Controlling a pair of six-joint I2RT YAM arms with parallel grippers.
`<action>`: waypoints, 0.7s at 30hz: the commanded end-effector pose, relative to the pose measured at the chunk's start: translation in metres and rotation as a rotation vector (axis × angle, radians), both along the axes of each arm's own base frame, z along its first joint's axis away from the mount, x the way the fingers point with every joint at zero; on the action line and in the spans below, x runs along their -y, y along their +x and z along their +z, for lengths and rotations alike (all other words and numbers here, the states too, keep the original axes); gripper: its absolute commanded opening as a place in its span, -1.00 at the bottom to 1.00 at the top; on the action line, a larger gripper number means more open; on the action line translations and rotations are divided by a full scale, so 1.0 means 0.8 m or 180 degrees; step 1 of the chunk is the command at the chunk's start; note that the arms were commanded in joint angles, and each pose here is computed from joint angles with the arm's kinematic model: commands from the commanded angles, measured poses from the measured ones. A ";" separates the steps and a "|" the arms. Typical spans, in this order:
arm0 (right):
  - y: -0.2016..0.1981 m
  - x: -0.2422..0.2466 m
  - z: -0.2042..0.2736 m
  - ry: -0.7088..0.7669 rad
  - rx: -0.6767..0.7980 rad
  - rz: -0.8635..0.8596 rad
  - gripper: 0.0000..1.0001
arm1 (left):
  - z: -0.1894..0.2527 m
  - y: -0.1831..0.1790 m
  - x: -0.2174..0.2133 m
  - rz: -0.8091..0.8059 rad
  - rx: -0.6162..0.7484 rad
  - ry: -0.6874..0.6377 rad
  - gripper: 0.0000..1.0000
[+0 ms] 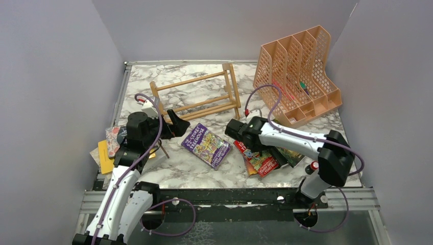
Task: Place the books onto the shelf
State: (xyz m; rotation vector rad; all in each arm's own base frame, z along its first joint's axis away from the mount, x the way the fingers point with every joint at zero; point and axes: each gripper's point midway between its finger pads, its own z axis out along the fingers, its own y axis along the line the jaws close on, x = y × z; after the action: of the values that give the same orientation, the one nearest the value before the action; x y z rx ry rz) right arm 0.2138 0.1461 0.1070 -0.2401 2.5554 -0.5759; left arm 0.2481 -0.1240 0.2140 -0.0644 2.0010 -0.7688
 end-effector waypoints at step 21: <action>0.000 0.021 -0.031 -0.0978 0.0411 -0.0275 -0.12 | -0.027 0.004 -0.032 0.0421 -0.0142 0.0321 0.98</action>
State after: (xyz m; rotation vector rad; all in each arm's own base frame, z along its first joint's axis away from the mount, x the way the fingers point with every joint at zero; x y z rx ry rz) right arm 0.1970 0.1235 0.0833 -0.1875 2.4189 -0.9716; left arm 0.2514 -0.1029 0.1958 -0.1468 2.0478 -0.6214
